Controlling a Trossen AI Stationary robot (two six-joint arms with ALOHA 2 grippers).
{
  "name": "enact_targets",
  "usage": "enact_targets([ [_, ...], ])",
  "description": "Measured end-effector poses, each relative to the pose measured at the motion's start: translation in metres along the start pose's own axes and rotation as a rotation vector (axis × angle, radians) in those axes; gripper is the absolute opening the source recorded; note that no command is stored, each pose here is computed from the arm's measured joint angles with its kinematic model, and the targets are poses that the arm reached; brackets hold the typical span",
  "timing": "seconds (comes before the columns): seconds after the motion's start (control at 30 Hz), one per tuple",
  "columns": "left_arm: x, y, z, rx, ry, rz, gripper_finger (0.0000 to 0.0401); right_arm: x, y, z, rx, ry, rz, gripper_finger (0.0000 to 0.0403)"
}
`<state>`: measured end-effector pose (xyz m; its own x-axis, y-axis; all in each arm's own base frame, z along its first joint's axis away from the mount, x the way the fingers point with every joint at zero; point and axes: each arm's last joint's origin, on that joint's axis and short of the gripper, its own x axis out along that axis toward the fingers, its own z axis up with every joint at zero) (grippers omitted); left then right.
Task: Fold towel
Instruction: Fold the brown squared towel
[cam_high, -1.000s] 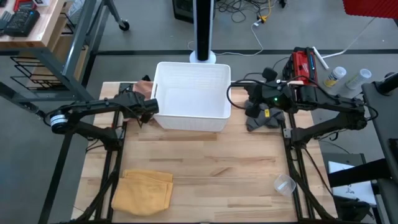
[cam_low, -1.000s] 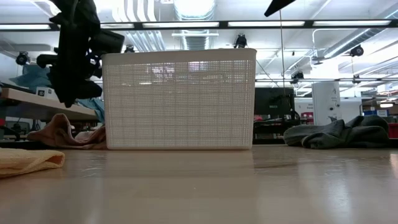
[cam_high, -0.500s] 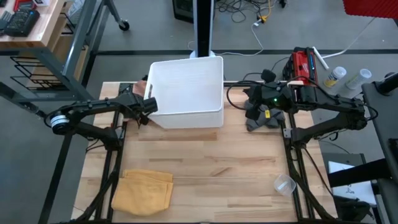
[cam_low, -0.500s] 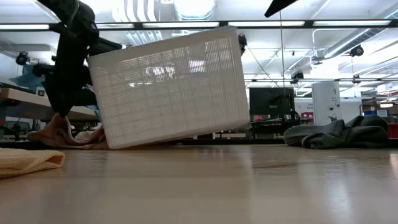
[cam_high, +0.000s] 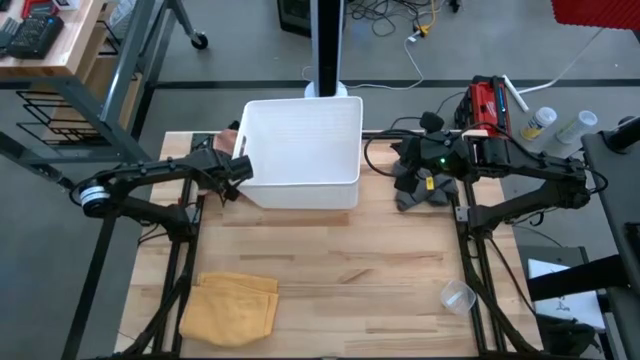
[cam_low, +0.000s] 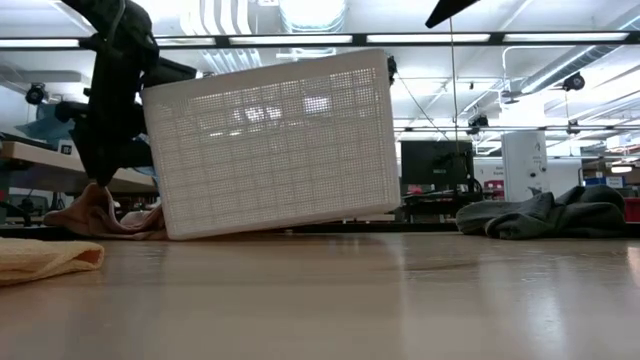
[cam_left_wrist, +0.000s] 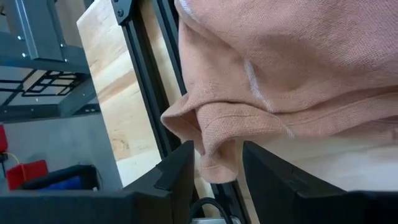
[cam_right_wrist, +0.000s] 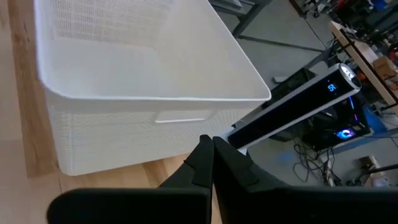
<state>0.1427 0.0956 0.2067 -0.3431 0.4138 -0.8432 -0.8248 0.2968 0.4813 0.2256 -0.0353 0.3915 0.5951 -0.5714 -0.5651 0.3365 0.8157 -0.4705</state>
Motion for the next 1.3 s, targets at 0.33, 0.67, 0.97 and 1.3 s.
enact_targets([
  [0.33,-0.029,-0.001,0.016,-0.052,-0.065,-0.184,0.0136,0.001,0.0,0.0,-0.001,0.0,-0.001,0.0],
  [0.67,-0.049,0.024,0.012,0.163,0.021,-0.082,0.0147,0.001,0.001,-0.001,-0.001,0.014,0.001,0.0],
  [0.97,-0.026,0.02,-0.006,0.21,-0.01,-0.152,0.0134,0.001,0.001,-0.002,0.005,0.02,0.003,0.0],
  [1.3,-0.001,0.005,-0.01,0.156,0.011,-0.095,0.0158,0.002,0.001,-0.001,0.019,0.019,0.004,0.0],
])
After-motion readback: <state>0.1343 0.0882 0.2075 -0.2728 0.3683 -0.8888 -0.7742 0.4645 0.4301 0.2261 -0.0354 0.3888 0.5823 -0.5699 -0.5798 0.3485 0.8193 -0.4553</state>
